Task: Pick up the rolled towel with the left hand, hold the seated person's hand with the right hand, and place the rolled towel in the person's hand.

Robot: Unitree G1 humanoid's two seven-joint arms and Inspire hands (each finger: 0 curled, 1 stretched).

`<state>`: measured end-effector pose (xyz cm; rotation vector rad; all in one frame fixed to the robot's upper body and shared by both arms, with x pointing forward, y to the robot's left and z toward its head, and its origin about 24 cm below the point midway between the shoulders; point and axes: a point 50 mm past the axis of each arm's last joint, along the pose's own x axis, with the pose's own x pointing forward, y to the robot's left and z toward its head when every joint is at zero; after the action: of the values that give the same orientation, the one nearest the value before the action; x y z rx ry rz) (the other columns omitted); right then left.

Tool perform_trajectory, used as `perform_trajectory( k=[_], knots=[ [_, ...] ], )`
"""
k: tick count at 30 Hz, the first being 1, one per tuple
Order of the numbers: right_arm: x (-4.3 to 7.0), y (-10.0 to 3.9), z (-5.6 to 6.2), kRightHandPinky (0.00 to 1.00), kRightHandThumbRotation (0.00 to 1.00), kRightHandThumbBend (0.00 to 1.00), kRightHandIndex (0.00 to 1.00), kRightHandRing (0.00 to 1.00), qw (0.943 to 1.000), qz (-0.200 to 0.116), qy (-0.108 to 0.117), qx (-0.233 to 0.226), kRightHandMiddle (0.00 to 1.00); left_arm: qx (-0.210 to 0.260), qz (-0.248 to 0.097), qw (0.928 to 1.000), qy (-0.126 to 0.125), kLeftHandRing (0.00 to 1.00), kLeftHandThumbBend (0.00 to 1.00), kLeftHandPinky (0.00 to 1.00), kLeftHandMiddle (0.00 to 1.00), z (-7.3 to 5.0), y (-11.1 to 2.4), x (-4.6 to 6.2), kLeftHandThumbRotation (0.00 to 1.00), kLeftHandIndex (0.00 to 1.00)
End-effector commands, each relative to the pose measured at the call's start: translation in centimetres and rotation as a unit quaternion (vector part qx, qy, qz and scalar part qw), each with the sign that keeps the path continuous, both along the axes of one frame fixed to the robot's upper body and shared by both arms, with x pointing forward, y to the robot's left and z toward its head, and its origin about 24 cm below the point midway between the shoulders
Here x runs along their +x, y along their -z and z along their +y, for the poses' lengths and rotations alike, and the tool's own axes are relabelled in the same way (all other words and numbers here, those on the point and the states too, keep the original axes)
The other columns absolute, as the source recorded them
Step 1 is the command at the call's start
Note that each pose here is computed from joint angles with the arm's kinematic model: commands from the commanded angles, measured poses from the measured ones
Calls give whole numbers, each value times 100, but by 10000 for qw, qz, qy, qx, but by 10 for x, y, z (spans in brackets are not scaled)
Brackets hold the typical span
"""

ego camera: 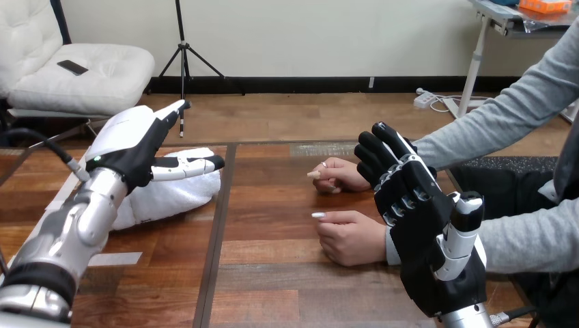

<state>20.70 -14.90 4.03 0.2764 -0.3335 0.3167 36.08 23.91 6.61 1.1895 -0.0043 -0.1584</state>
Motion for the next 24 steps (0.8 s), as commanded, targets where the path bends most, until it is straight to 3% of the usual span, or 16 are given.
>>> perform_trajectory(
  k=[1, 18, 24],
  knots=[
    [18, -24, 2, 100, 100, 97, 91, 94, 9977, -669, -16, 48, 92, 441, -594, 9972, -127, 93, 76, 87, 95, -4, -57, 30, 72, 95],
    [18, -25, 0, 100, 100, 96, 91, 94, 9975, -710, -29, 52, 92, 828, -228, 9949, -522, 91, 78, 84, 93, -3, -56, 37, 76, 93],
    [18, -26, 0, 100, 100, 97, 90, 93, 9974, -714, -35, 40, 91, 900, -74, 9939, -630, 93, 78, 88, 95, -3, -54, 37, 77, 95]
  ],
)
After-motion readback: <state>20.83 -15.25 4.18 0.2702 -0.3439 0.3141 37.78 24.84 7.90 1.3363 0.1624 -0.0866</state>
